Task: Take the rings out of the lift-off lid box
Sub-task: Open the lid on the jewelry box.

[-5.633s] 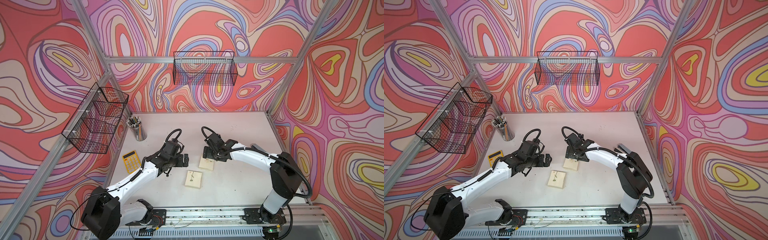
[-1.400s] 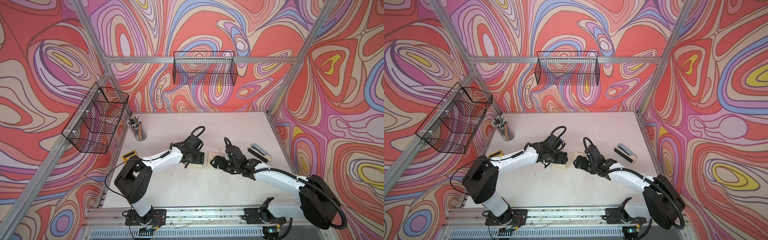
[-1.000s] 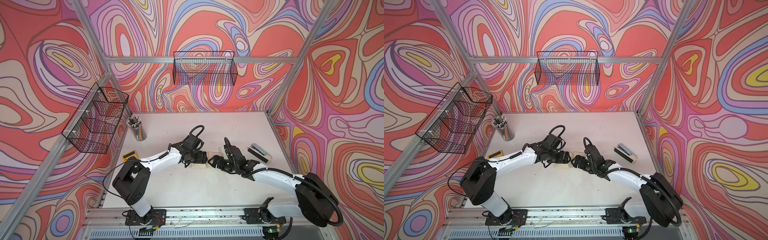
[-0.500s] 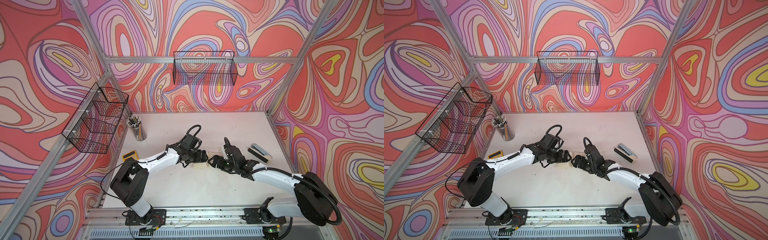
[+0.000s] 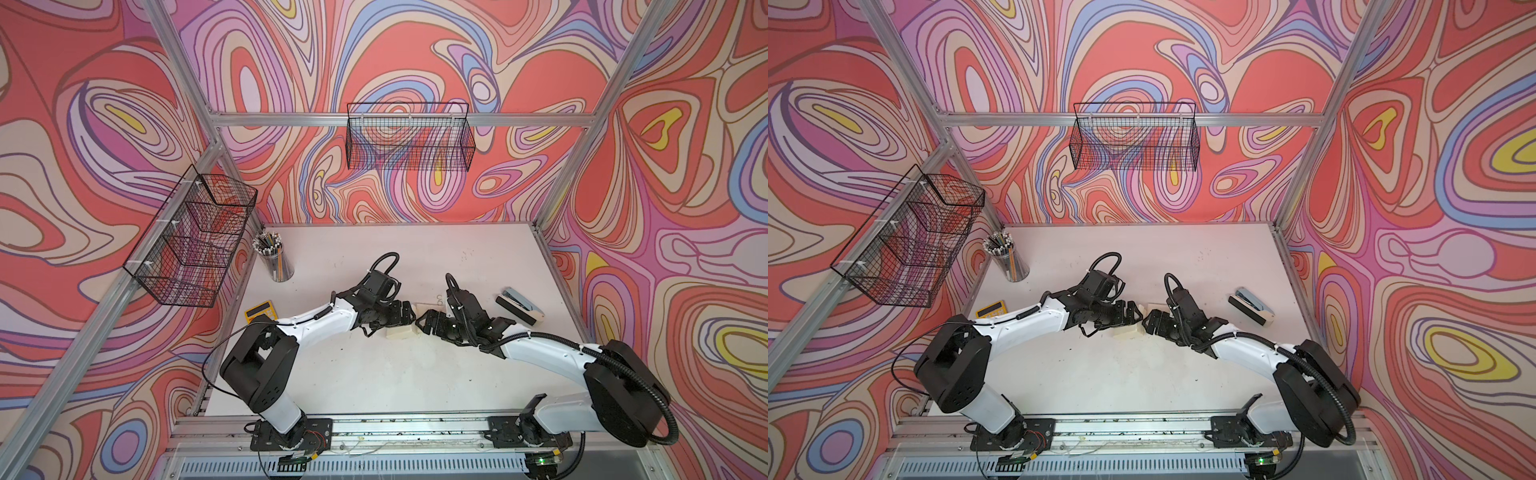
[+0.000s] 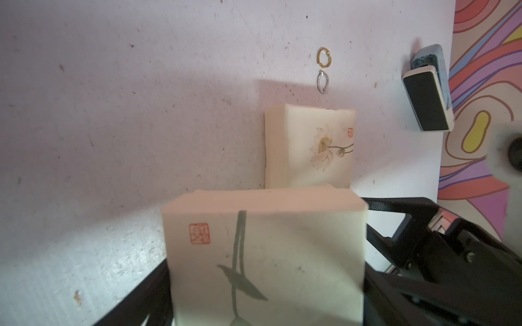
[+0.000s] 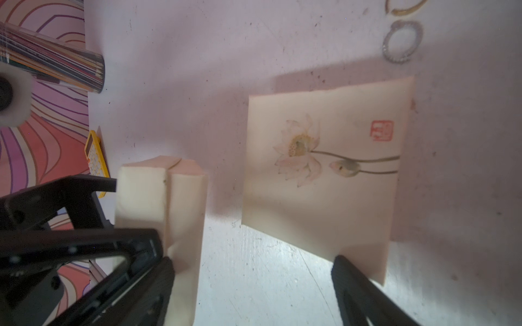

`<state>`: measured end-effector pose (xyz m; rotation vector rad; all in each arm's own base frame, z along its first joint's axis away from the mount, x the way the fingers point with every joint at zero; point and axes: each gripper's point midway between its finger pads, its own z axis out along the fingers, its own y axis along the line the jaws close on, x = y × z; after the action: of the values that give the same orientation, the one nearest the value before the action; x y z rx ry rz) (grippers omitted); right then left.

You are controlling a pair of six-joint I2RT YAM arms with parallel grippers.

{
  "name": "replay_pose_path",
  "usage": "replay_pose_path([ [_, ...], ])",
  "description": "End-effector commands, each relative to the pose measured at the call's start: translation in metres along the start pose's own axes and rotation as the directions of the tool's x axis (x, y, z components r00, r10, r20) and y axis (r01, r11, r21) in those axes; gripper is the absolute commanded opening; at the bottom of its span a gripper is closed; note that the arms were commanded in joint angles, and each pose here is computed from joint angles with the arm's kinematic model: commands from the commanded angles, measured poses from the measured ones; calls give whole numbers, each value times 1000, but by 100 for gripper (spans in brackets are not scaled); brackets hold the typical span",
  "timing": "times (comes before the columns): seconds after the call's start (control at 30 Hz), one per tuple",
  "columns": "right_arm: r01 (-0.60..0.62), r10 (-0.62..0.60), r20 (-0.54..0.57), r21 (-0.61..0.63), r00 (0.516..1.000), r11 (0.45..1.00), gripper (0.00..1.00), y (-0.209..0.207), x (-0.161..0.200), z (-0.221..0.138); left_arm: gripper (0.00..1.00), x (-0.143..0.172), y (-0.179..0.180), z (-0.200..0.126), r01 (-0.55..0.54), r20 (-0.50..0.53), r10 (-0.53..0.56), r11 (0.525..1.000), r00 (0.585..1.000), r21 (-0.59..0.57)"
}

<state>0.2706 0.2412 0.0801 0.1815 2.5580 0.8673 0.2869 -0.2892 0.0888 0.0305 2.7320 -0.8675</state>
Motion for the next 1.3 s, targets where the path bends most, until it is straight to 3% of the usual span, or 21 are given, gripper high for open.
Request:
replay_pose_path([
  [0.0, 10, -9, -24, 53, 1000, 999, 92, -8, 7, 6, 84, -8, -28, -11, -15, 29, 12, 993, 1000, 116],
  [0.63, 38, -33, -56, 96, 998, 995, 92, -10, 14, 16, 85, -11, -49, -27, -5, 61, -11, 968, 998, 250],
  [1.27, 71, -61, -78, 125, 995, 990, 93, -10, 23, 22, 84, -18, -57, -41, 0, 97, -31, 953, 995, 302],
])
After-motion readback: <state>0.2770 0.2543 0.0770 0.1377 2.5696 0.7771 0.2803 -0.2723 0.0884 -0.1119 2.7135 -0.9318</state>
